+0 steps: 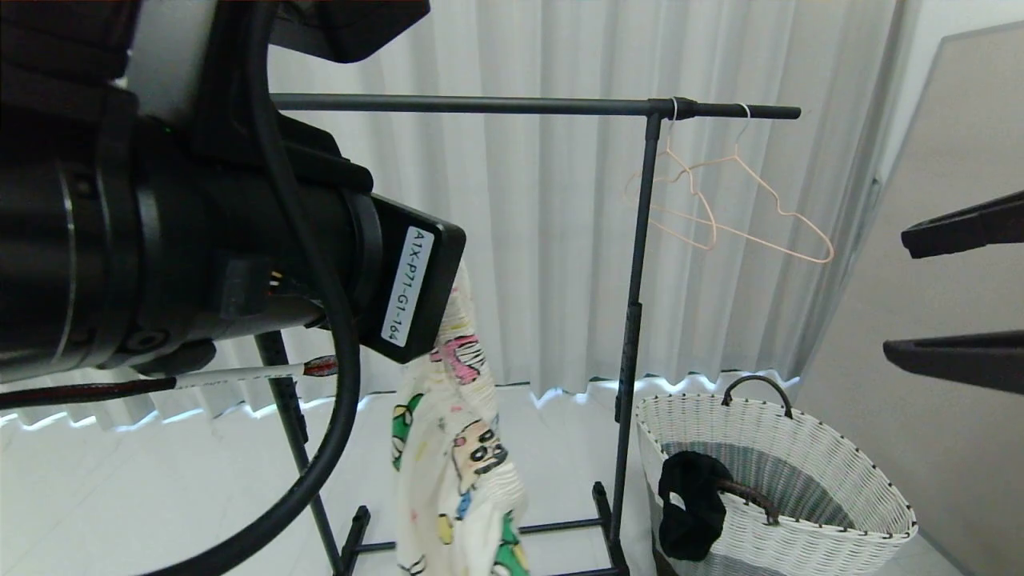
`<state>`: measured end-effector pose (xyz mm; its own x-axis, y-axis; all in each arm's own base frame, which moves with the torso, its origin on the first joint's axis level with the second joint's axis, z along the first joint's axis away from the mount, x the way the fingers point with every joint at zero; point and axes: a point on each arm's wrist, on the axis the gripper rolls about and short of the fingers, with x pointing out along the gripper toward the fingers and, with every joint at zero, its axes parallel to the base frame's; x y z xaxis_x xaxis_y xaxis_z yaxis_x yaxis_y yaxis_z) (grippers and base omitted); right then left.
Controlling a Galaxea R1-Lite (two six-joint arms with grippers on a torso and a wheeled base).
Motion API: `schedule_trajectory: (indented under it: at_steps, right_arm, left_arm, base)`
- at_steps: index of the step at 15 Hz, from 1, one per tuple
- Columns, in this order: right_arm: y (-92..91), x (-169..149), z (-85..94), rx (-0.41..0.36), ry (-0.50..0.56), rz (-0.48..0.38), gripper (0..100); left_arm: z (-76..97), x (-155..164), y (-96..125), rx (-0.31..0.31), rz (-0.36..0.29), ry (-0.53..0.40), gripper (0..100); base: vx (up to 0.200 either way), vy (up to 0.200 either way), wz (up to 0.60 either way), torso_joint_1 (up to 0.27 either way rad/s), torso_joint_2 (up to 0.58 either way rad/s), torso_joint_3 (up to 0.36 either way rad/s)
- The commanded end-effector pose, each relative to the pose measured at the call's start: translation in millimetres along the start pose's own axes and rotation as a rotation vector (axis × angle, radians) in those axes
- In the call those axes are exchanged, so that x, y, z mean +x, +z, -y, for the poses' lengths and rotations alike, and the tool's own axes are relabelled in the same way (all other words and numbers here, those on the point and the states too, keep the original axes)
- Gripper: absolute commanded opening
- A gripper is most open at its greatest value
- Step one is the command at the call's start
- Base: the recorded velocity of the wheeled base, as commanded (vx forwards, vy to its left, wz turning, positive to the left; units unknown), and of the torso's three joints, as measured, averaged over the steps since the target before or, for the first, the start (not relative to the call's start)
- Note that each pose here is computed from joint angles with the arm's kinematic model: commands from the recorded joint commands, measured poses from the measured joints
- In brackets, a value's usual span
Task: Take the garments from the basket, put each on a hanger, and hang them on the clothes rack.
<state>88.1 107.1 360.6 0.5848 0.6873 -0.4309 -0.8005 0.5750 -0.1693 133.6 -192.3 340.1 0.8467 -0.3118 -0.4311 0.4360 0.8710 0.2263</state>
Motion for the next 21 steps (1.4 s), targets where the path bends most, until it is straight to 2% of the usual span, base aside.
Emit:
schedule_trajectory:
  at_steps: [1,2,3,4,6,7,8,10,11,12,14,15,21]
  right_arm:
    - [-5.8,-4,3.3,0.015,-0.040,-0.011,100]
    - [-8.9,-6,6.3,0.024,-0.079,-0.021,100]
    - [-32.5,-15,16.8,0.068,-0.293,-0.119,100]
    - [-49.6,-25,19.1,0.092,-0.405,-0.167,100]
    - [-91.4,-45,17.7,0.183,-0.587,-0.246,100]
    - [-102.5,-51,16.1,0.215,-0.644,-0.269,100]
    - [-118.1,-57,12.8,0.243,-0.730,-0.315,100]
    - [-132.1,-60,8.5,0.231,-0.783,-0.372,100]
    - [-134.8,-57,10.2,0.230,-0.793,-0.379,100]
    - [-134.8,-57,10.2,0.230,-0.793,-0.379,100]
    - [-127.1,-44,29.2,0.243,-0.861,-0.308,100]
    - [-125.1,-41,34.8,0.248,-0.878,-0.300,100]
    - [-116.2,-31,50.2,0.235,-0.887,-0.246,100]
  left_arm:
    - [-0.8,0,-1,0.001,-0.003,0.010,0]
    - [-1.8,0,-2,0.003,-0.006,0.021,0]
    - [-17.2,-11,-13,0.011,-0.015,0.057,0]
    - [-32.9,-14,-29,0.012,-0.047,0.105,0]
    - [-75.8,-34,-73,-0.007,-0.122,0.261,0]
    - [-85.4,-41,-88,-0.024,-0.146,0.309,0]
    - [-98.4,-52,-114,-0.069,-0.188,0.399,0]
    - [-104.6,-63,-145,-0.107,-0.243,0.482,0]
    - [-104.8,-65,-155,-0.116,-0.259,0.503,0]
    - [-104.8,-65,-155,-0.116,-0.259,0.503,0]
    - [-111.1,-74,-142,-0.127,-0.215,0.542,0]
    - [-113.9,-74,-141,-0.130,-0.225,0.568,0]
    - [-117.1,-75,-139,-0.146,-0.224,0.596,0]
  base:
    - [0.000,0.000,0.00,0.000,0.00,0.000]
    - [0.000,0.000,0.00,0.000,0.00,0.000]
    - [0.000,0.000,0.00,0.000,0.00,0.000]
    - [0.000,0.000,0.00,0.000,0.00,0.000]
    - [0.000,0.000,0.00,0.000,0.00,0.000]
    - [0.000,0.000,0.00,0.000,0.00,0.000]
    - [0.000,0.000,0.00,0.000,0.00,0.000]
    - [0.000,0.000,0.00,0.000,0.00,0.000]
    - [0.000,0.000,0.00,0.000,0.00,0.000]
    - [0.000,0.000,0.00,0.000,0.00,0.000]
    - [0.000,0.000,0.00,0.000,0.00,0.000]
    - [0.000,0.000,0.00,0.056,-0.16,-0.100]
    - [0.000,0.000,0.00,0.162,-0.41,-0.250]
